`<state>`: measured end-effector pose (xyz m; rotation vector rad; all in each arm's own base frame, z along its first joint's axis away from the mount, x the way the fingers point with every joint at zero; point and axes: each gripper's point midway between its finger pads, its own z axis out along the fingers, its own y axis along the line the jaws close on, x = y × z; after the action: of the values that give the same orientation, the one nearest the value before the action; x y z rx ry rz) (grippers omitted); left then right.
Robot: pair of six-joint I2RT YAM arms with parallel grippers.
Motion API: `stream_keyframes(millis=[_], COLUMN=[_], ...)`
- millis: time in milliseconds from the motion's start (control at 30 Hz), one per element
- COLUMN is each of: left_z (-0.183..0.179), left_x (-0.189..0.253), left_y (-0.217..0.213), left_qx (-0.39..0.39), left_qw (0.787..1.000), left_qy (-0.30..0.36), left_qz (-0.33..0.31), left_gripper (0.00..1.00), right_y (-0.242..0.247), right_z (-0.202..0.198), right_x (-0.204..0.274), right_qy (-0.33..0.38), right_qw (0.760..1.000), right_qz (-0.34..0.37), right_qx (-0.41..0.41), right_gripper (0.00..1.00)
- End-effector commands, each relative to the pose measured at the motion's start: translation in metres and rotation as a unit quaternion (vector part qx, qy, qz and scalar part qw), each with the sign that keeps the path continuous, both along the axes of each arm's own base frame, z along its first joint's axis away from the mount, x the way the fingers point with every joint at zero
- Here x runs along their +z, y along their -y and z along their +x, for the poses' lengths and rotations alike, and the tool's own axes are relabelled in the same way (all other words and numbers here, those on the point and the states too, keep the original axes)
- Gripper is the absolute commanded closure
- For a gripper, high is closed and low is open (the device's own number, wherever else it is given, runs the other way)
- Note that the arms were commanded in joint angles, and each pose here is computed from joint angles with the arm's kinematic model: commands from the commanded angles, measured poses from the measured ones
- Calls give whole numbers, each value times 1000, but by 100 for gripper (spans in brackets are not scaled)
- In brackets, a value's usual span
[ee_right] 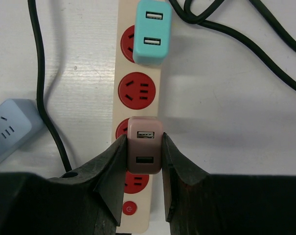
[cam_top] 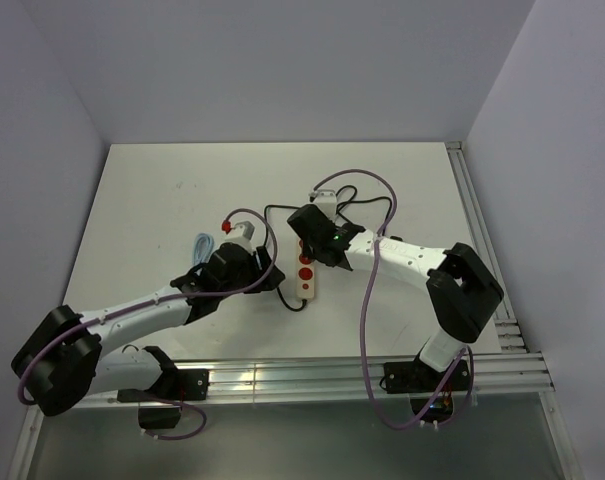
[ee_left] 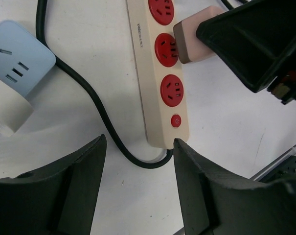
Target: Insert the plug
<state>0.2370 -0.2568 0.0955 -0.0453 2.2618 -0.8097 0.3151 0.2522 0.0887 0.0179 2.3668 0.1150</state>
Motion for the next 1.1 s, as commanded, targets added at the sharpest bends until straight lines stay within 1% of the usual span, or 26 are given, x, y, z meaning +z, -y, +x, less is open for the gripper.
stream_keyframes(millis=[0, 200, 267, 300, 367, 400, 600, 700, 800, 967, 1067], left_z=[4, 3, 5, 5, 2, 3, -3, -3, -2, -4, -4], left_x=[1, -12, -16, -18, -26, -27, -43, -47, -47, -50, -53], left_y=[11, 16, 18, 18, 21, 22, 21, 25, 29, 32, 32], left_qx=[-12, -18, -17, -16, -21, -21, -22, -29, -31, -36, -36], left_qw=[1000, 1000, 1000, 1000, 999, 999, 998, 998, 998, 997, 997], left_qy=[6, -8, -10, -12, -22, -23, -39, -43, -46, -51, -54], left_qz=[-24, -24, -23, -23, -27, -31, -32, -35, -42, -47, -44], left_gripper=[38, 39, 40, 41, 41, 42, 44, 45, 46, 46, 47], right_y=[9, 4, 0, -4, -11, -15, -9, -6, -7, 5, 1], right_z=[5, 3, -1, -2, -10, -13, -48, -48, -48, -66, -60], right_x=[10, 1, -8, -10, -29, -34, -71, -69, -68, -106, -103], right_qy=[23, 13, 6, 5, -11, -15, -43, -41, -37, -75, -73], right_qw=[999, 1000, 999, 999, 999, 999, 998, 996, 997, 994, 994], right_qz=[-17, -18, -33, -35, -43, -36, -55, -76, -69, -79, -85], right_qx=[-19, -14, -11, -7, -1, -1, 1, 0, 3, 6, 15], right_gripper=[100, 100, 100, 100, 100, 100, 100, 100, 100, 100, 100])
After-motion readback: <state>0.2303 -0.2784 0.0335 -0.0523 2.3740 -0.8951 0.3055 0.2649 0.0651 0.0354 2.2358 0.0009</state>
